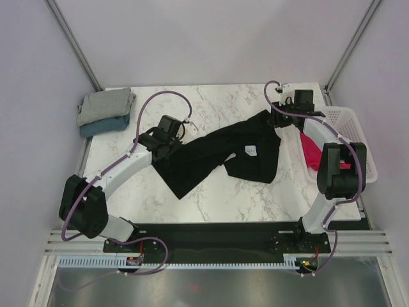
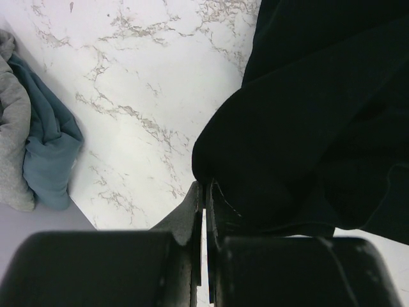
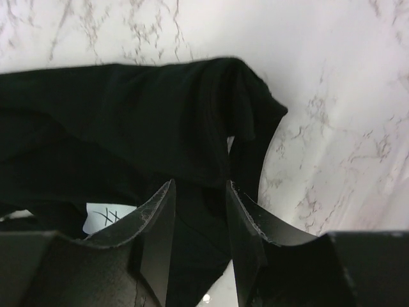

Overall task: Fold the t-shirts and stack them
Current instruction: Flatten the tshirt out

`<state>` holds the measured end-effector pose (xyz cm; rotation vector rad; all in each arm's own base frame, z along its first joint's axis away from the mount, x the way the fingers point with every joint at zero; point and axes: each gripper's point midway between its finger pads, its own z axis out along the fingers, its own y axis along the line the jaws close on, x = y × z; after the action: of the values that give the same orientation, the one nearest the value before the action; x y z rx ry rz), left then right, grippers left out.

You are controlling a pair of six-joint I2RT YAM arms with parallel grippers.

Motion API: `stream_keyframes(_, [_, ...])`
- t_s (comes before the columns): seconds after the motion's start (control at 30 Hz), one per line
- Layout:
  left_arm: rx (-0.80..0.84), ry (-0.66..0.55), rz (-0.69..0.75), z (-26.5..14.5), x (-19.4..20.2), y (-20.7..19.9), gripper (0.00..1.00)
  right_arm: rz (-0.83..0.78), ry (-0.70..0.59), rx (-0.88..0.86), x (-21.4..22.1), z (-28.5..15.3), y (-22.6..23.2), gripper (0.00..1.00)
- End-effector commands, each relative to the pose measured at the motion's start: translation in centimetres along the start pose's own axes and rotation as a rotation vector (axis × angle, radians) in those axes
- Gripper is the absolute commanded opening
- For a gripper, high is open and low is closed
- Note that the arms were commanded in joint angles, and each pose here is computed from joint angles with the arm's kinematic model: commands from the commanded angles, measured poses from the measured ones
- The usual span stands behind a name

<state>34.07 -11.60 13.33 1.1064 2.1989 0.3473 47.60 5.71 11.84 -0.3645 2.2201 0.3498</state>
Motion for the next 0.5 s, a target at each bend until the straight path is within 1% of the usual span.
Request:
stream_keyframes(0.0, [-0.028,-0.073,-0.027,-0.6,-1.8,1.1,0.02,-0.006,0.054,0.017,2.2,0.6,-0.6,0.45])
stream_keyframes(0.03, [-0.026,-0.073,-0.026,-0.6,-1.8,1.1,0.02,0.008,0.081,0.010,3.2,1.3,-0.7,0.45])
stream_keyframes(0.17, [-0.021,-0.080,-0.030,-0.8,-1.7,1.0,0.02,0.024,0.110,0.006,4.1,2.8,-1.1,0.45])
stream_keyframes(0.4, [-0.001,-0.077,-0.046,-0.7,-1.4,0.4,0.02,0.036,0.095,-0.011,3.0,4.8,-1.7,0.45])
stream_keyframes(0.47, [-0.001,-0.074,-0.044,-0.6,-1.3,0.4,0.02,0.044,0.085,-0.046,2.8,5.1,-1.2,0.41])
